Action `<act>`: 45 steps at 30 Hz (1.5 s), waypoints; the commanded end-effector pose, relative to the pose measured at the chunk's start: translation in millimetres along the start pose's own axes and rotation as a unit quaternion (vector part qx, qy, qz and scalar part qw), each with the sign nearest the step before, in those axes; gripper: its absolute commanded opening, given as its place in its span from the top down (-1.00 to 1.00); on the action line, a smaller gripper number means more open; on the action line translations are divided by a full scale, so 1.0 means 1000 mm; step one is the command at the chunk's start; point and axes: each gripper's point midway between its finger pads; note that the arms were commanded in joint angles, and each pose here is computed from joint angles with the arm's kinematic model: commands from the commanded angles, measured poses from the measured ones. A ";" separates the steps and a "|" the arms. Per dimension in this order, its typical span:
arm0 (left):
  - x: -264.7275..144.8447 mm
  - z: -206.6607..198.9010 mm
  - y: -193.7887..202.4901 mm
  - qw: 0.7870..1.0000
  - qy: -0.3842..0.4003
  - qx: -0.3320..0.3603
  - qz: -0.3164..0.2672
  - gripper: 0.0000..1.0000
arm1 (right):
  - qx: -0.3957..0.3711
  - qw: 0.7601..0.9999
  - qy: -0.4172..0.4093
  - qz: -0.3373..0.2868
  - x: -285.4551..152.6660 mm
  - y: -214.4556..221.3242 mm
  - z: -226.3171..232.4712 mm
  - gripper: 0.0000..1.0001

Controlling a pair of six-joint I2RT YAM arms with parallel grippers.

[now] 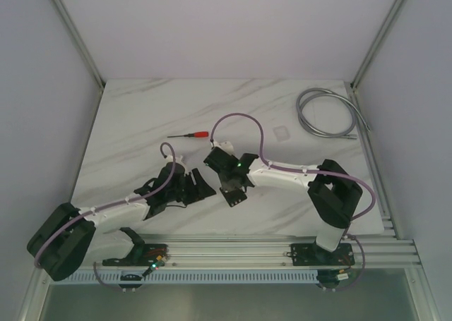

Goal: Snap on the fuse box
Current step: Install the fuse at the fuse box base.

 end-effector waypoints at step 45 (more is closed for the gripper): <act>0.044 -0.036 0.008 0.998 0.046 -0.022 0.043 0.16 | 0.039 0.999 -0.006 0.001 -0.003 0.006 -0.019 0.80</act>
Point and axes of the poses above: each gripper's point midway between its finger pads, its own x axis out along the fingers, its own z axis along the line the jaws close on, y = z × x, and after that the axes turned 13 degrees about x, right-handed
